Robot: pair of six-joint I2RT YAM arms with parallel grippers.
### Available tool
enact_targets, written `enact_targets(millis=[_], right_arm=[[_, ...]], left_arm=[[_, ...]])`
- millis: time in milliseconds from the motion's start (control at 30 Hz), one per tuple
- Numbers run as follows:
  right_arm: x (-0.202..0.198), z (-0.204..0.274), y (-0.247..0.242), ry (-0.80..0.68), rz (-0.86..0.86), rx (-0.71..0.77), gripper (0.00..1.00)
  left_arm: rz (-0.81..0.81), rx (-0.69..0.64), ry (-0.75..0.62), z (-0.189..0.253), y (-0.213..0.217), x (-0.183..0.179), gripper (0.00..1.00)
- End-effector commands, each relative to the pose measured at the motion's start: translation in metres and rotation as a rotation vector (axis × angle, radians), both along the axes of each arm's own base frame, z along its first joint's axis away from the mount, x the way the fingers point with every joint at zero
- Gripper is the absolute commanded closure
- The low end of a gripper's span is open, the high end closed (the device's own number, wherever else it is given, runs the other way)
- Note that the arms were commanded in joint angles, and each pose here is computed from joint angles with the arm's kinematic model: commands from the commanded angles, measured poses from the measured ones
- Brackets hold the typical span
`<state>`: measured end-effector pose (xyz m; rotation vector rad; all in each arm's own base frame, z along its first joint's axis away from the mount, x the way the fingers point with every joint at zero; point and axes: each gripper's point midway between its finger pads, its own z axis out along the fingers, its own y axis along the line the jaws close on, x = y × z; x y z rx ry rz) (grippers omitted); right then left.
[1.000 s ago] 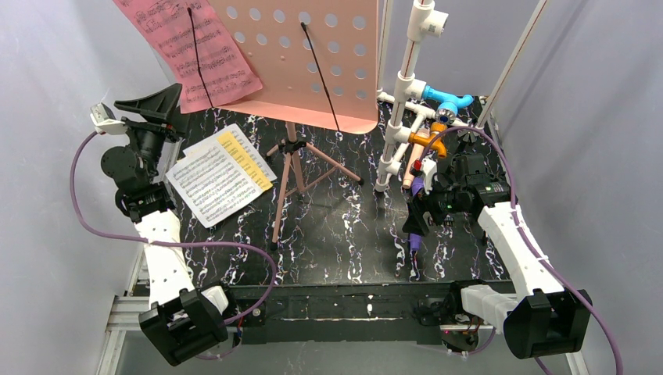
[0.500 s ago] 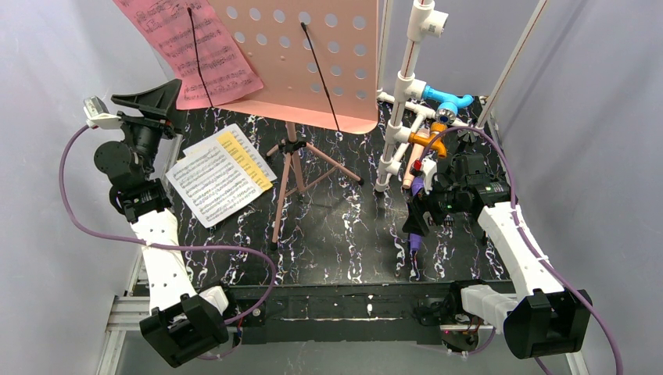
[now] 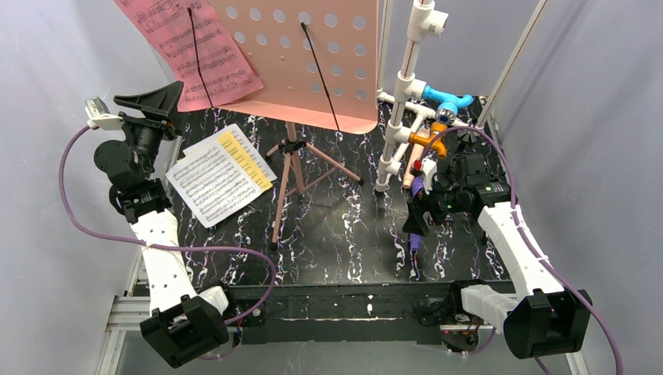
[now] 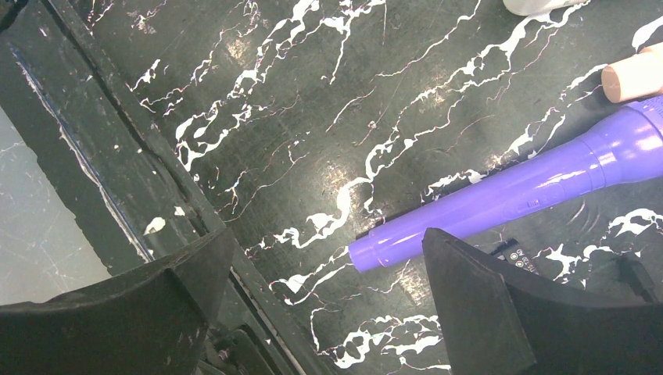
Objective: Pack up the instrument practice props
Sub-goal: Pick up the sheet music from the music stand.
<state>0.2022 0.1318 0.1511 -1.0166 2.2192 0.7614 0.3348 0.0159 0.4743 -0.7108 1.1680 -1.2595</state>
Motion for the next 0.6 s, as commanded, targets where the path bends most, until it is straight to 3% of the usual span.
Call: enact_targets(millis=[0, 567], right_arm=[[0.0004, 0.0056, 0.0023, -0.027, 0.011, 0.011, 0.00], [0.0003, 0.0059, 0.0022, -0.030, 0.012, 0.011, 0.00]], left_arm=[[-0.002, 0.073, -0.078, 0.0273, -0.0096, -0.0184, 0.27], [0.000, 0.095, -0.069, 0.0294, -0.0114, -0.0202, 0.27]])
